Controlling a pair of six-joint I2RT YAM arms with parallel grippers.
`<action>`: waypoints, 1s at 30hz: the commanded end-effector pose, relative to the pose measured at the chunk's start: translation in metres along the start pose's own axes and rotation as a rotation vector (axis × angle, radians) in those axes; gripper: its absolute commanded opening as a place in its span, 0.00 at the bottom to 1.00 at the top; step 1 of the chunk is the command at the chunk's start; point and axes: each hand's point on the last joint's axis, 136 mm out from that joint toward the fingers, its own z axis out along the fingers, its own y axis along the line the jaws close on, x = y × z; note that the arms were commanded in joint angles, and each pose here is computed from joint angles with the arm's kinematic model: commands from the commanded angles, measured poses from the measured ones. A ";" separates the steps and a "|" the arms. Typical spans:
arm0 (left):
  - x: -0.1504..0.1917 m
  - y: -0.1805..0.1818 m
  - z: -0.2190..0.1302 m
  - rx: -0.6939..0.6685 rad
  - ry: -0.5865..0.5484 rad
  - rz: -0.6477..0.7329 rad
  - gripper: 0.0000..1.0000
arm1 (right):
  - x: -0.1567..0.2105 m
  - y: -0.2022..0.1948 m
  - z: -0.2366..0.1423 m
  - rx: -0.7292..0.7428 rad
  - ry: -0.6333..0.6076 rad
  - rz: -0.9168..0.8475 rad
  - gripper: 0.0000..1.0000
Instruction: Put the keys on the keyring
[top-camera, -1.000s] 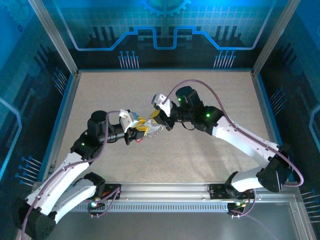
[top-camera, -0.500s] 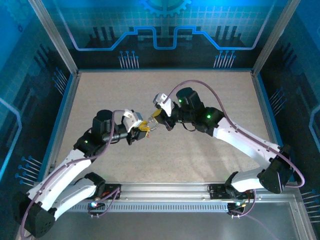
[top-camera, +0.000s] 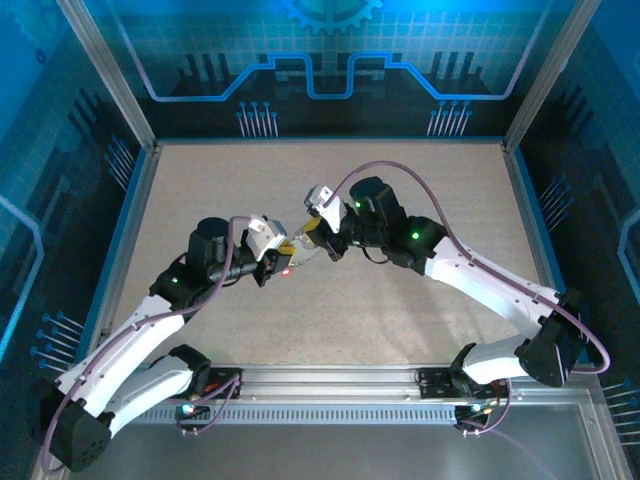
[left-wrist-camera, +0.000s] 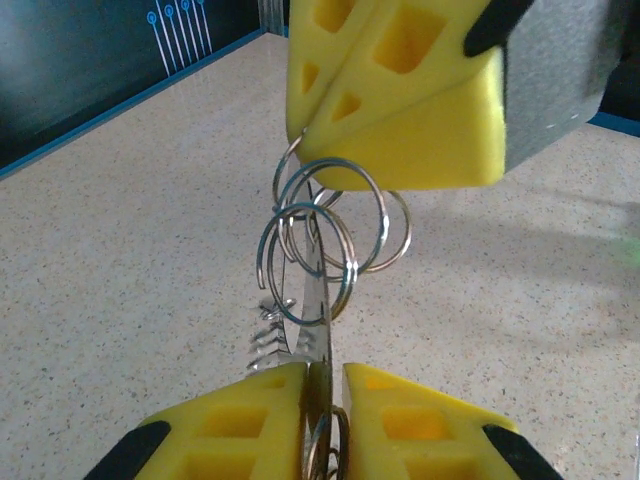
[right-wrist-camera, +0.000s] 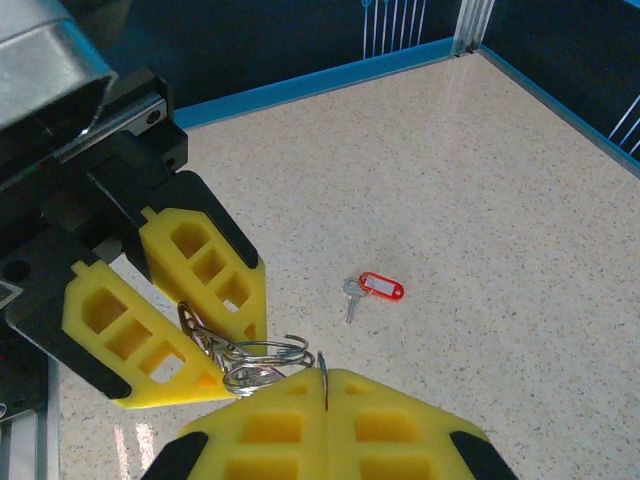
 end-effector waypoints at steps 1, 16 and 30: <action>-0.019 -0.005 -0.007 0.010 -0.042 0.039 0.17 | -0.012 0.005 -0.005 0.004 -0.046 -0.014 0.00; -0.026 -0.004 -0.003 0.028 -0.034 -0.008 0.15 | -0.009 0.010 -0.003 0.012 -0.033 -0.039 0.00; -0.030 -0.014 -0.008 0.073 -0.033 0.022 0.00 | -0.009 0.013 -0.003 0.001 -0.036 -0.033 0.00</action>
